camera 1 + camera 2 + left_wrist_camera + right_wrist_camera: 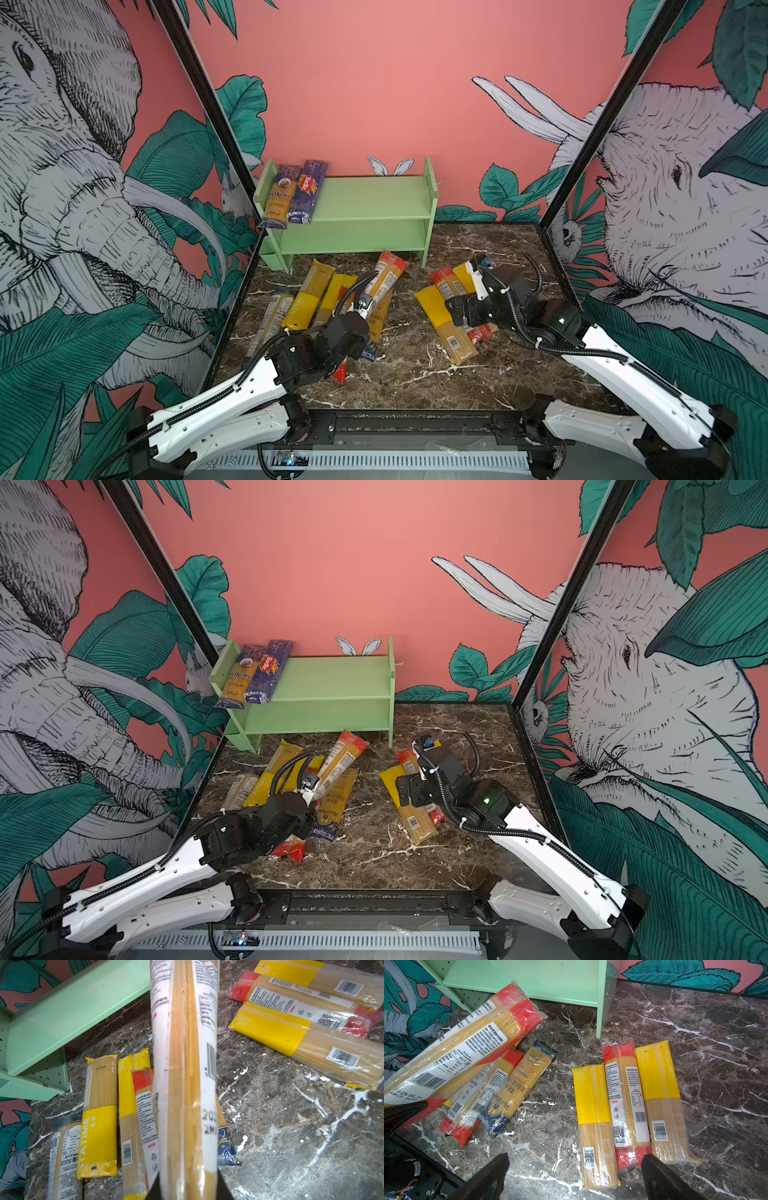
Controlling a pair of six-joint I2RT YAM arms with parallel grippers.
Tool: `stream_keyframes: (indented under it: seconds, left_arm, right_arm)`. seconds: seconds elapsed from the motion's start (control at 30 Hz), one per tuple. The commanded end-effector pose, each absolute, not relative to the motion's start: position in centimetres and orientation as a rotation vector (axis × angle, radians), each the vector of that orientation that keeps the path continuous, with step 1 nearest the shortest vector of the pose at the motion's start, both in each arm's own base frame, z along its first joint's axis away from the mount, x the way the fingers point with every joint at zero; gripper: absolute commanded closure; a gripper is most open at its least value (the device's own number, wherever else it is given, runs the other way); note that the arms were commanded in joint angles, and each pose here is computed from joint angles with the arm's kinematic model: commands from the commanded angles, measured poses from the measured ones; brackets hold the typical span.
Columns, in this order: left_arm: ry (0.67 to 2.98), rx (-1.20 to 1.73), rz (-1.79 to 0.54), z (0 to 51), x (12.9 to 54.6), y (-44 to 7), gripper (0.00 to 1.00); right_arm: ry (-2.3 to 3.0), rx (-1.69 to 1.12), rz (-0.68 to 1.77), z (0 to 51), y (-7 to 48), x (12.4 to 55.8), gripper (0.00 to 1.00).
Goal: Place and organize the pasta boxes and bags onto the shelf
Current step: 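Carry the red-and-white pack with the left gripper up to the shelf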
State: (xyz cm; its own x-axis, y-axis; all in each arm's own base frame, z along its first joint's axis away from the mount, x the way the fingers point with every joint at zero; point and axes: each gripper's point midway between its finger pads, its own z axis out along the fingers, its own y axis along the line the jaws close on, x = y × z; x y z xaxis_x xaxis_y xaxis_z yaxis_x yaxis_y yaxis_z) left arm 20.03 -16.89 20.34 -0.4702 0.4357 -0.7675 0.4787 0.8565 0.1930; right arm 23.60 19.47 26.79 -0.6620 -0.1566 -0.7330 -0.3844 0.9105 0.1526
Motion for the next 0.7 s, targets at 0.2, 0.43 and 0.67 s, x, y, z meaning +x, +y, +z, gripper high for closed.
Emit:
stream_keyframes:
  seconds: [0.2, 0.43, 0.67]
  left_arm:
    - [1.881, 0.489, -0.107, 30.9, 21.6, -15.9, 1.0]
    - [1.814, 0.465, -0.088, 34.9, 21.6, -15.0, 1.0]
    - [1.755, 0.434, -0.005, 38.7, 22.5, -14.4, 1.0]
  right_arm:
    - [2.236, -0.423, 0.388, 29.5, 20.6, 24.5, 0.01]
    - [2.225, -0.442, 0.365, 30.0, 20.9, 25.1, 0.01]
    - [2.186, -0.452, 0.385, 31.8, 21.6, 25.6, 0.01]
